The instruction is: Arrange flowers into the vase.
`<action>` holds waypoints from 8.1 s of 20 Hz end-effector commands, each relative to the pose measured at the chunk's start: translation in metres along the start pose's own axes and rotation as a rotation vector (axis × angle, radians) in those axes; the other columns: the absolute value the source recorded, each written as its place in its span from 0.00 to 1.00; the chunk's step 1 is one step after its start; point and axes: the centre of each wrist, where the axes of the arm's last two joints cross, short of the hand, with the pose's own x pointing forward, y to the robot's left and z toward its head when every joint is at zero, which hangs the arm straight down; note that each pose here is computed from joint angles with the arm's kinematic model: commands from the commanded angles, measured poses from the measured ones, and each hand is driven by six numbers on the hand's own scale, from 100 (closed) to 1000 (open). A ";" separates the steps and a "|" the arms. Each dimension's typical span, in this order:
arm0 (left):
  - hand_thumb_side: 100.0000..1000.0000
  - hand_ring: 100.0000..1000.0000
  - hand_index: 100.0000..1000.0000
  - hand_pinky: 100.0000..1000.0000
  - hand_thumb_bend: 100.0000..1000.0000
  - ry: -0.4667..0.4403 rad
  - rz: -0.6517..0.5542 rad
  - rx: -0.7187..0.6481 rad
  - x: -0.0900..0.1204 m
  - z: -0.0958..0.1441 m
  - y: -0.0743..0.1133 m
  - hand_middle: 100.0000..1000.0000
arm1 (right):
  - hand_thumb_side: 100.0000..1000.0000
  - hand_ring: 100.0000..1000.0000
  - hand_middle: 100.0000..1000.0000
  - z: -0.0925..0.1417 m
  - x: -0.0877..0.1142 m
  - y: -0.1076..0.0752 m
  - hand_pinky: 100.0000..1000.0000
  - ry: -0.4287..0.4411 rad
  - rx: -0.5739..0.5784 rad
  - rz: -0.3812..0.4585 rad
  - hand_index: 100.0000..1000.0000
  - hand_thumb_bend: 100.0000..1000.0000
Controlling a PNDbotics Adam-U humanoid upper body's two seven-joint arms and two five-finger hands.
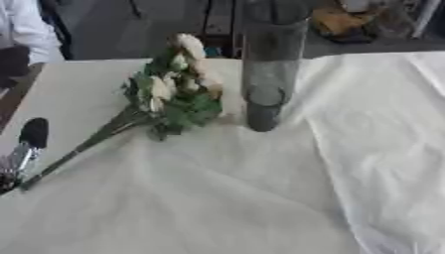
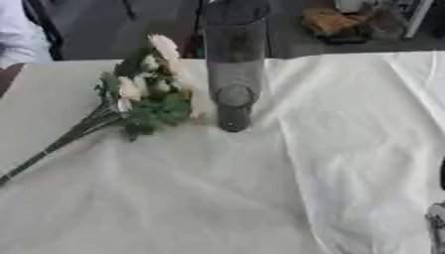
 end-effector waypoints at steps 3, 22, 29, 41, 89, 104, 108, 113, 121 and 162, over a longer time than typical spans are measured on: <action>0.81 0.86 1.00 0.77 0.13 0.032 -0.120 -0.087 -0.004 -0.008 0.029 0.94 | 1.00 0.83 0.63 -0.006 0.004 -0.001 0.81 -0.028 0.031 0.014 0.91 0.00; 0.84 0.92 1.00 0.81 0.44 0.170 -0.181 -0.410 0.019 -0.042 0.042 0.99 | 1.00 0.83 0.62 -0.004 0.004 0.002 0.81 -0.013 0.066 0.000 0.91 0.00; 0.65 0.92 1.00 0.82 0.36 0.286 -0.102 -0.494 0.014 -0.063 0.038 0.99 | 1.00 0.83 0.62 -0.003 0.004 0.003 0.81 -0.002 0.072 -0.005 0.91 0.00; 0.65 0.86 1.00 0.73 0.42 0.396 0.034 -0.648 0.029 -0.091 0.026 0.95 | 1.00 0.84 0.62 -0.003 0.004 0.004 0.82 0.012 0.069 -0.014 0.91 0.00; 0.54 0.88 1.00 0.76 0.35 0.581 0.004 -0.868 -0.014 -0.131 -0.051 0.95 | 1.00 0.84 0.61 -0.003 0.003 0.009 0.83 0.024 0.070 -0.037 0.91 0.00; 0.49 0.88 1.00 0.76 0.26 0.640 -0.024 -0.855 -0.029 -0.128 -0.071 0.93 | 1.00 0.84 0.60 -0.003 0.002 0.011 0.83 0.021 0.071 -0.038 0.91 0.00; 0.47 0.89 1.00 0.76 0.23 0.645 -0.039 -0.855 -0.031 -0.127 -0.075 0.93 | 1.00 0.84 0.60 -0.003 0.002 0.012 0.83 0.023 0.074 -0.040 0.91 0.00; 0.47 0.89 1.00 0.76 0.22 0.648 -0.054 -0.854 -0.033 -0.126 -0.076 0.93 | 1.00 0.84 0.60 -0.003 0.002 0.012 0.83 0.024 0.072 -0.041 0.91 0.00; 0.49 0.88 1.00 0.75 0.16 0.651 -0.060 -0.850 -0.033 -0.126 -0.078 0.92 | 1.00 0.84 0.60 -0.003 0.002 0.013 0.83 0.024 0.075 -0.045 0.91 0.00; 0.38 0.54 0.82 0.26 0.00 0.665 -0.083 -0.872 -0.033 -0.128 -0.095 0.68 | 1.00 0.85 0.60 -0.003 0.002 0.014 0.84 0.025 0.075 -0.053 0.92 0.00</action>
